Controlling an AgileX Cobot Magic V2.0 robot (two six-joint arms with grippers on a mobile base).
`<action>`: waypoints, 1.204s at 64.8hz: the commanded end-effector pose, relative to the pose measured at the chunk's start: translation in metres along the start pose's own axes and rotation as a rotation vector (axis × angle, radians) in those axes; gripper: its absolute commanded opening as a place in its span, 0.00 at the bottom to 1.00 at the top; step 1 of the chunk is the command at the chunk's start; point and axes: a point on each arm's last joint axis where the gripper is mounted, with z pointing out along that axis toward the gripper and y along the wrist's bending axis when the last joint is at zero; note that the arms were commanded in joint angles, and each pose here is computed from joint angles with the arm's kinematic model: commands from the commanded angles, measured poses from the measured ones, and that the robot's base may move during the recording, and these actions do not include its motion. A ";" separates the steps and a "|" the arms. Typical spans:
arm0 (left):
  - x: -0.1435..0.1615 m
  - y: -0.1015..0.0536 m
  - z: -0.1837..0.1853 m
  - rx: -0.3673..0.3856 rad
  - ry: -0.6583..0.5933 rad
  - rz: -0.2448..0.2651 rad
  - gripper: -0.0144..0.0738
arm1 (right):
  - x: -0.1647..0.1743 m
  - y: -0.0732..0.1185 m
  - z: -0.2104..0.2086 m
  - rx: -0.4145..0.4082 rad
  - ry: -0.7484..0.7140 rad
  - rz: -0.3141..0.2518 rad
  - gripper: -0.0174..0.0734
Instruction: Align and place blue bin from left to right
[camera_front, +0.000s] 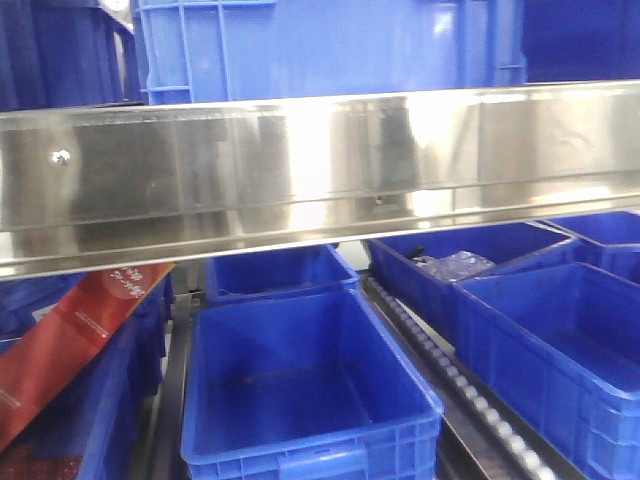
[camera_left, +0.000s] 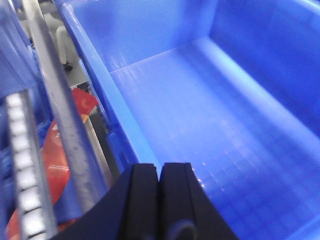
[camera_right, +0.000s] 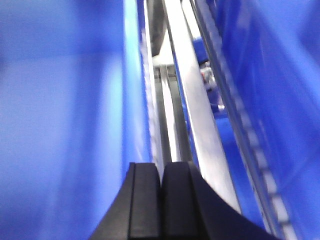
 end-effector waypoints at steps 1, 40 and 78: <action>0.001 0.003 -0.020 0.012 -0.106 -0.002 0.04 | -0.001 -0.003 -0.025 0.004 -0.154 -0.005 0.11; 0.147 0.024 -0.154 0.083 -0.560 0.009 0.04 | 0.146 -0.011 -0.163 -0.008 -0.393 -0.025 0.11; 0.338 0.038 -0.165 0.103 -0.749 -0.004 0.04 | 0.302 -0.021 -0.161 -0.014 -0.509 -0.026 0.11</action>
